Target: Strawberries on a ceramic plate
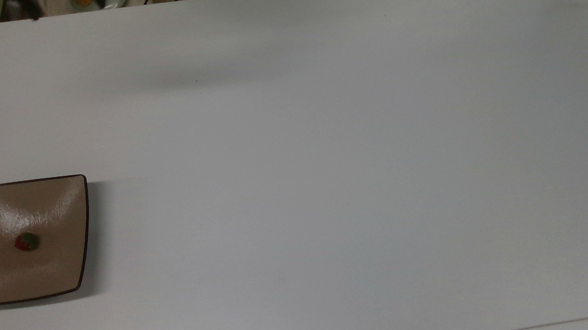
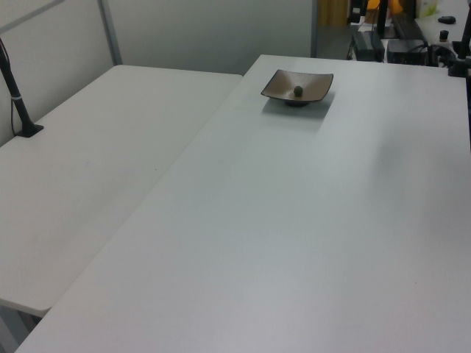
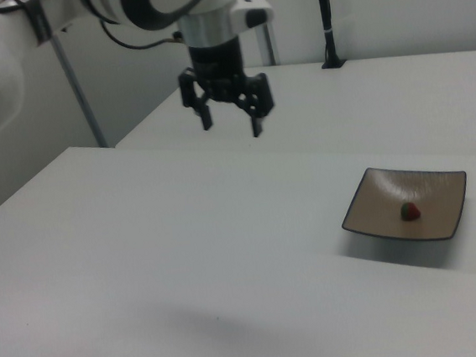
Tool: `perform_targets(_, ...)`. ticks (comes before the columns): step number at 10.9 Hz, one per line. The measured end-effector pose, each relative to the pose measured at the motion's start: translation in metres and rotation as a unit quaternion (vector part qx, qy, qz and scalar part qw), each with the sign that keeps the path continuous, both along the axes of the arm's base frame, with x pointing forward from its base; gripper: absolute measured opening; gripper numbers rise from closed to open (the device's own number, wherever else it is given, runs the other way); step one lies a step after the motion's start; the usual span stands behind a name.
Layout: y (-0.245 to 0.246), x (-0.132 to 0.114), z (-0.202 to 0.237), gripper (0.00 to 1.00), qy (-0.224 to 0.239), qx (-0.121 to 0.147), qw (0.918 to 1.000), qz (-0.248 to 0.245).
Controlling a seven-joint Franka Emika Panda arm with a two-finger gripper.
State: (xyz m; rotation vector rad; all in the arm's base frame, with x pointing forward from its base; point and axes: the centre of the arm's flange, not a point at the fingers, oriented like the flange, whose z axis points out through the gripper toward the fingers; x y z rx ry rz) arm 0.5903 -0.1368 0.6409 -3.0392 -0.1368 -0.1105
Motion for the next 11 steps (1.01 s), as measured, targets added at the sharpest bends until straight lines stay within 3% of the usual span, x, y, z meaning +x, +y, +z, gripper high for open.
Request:
perform_targets(5, 0.126, -0.038, 0.007, 1.0, 0.024, 0.002, 0.9991, 0.034)
perform_targets(8, 0.193, -0.043, -0.007, 1.0, 0.01, -0.005, 0.9996, 0.027)
perform_targets(11, 0.206, -0.04, -0.017, 1.0, -0.002, -0.007, 0.9997, 0.023)
